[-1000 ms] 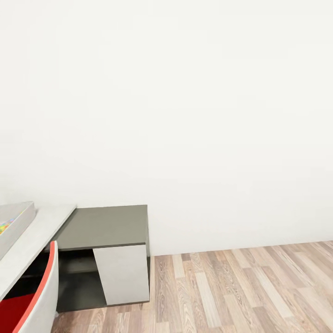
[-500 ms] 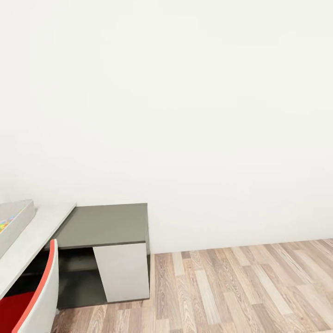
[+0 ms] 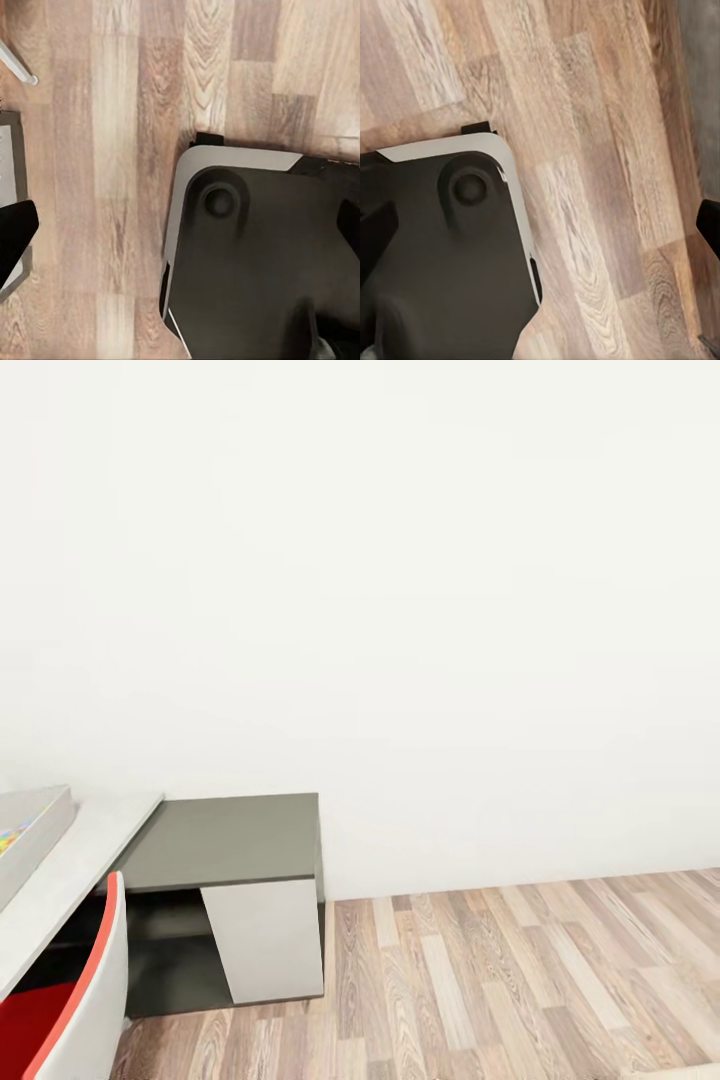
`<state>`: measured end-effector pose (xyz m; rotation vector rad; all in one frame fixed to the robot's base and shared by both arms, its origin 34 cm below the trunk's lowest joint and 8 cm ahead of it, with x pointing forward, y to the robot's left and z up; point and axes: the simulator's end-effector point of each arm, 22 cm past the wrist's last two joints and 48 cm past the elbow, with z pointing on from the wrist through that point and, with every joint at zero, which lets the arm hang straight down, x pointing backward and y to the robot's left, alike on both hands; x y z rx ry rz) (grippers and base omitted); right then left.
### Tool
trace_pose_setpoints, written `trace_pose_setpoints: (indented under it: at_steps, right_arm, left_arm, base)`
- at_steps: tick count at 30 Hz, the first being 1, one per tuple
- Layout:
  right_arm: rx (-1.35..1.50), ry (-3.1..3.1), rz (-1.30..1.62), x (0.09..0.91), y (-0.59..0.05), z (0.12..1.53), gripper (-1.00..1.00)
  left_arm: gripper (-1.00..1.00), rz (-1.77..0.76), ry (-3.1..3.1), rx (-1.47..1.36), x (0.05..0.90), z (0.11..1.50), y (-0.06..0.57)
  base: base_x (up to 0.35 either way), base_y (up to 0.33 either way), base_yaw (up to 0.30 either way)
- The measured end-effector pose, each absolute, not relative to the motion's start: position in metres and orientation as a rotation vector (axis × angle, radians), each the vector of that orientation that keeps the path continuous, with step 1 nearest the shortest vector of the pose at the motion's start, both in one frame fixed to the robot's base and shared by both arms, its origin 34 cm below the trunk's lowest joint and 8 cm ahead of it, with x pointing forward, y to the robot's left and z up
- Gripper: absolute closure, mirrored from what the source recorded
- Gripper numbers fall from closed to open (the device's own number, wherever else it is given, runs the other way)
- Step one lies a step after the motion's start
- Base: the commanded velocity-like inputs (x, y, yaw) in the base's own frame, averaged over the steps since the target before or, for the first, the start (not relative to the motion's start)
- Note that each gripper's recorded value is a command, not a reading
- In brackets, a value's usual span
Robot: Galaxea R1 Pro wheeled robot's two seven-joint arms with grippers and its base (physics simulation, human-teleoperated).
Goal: Put all the toys in the child's room - the three board games (two on the bed and one on the table), the two jigsaw puzzles on the table, and the tennis ball on the table - inside the toy box on the table in the child's room.
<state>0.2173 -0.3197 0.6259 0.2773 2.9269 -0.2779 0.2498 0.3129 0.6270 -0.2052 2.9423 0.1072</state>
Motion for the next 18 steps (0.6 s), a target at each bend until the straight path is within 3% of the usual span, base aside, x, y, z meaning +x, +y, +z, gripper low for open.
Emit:
trace_pose_setpoints:
  at_steps: [7,18]
  right_arm:
    - [0.252,2.939,-0.281,0.214,-0.32,0.625,-1.0]
    - [-0.054,2.947,-0.288,0.216,-0.316,0.624,-1.0]
  left_arm:
    - [-1.0,0.115,2.96,-0.1,0.245,0.625,0.311]
    - [-1.0,0.126,2.987,-0.001,0.236,0.622,0.299]
  base:
    - [0.0,0.0,0.0]
    - [0.0,0.0,0.0]
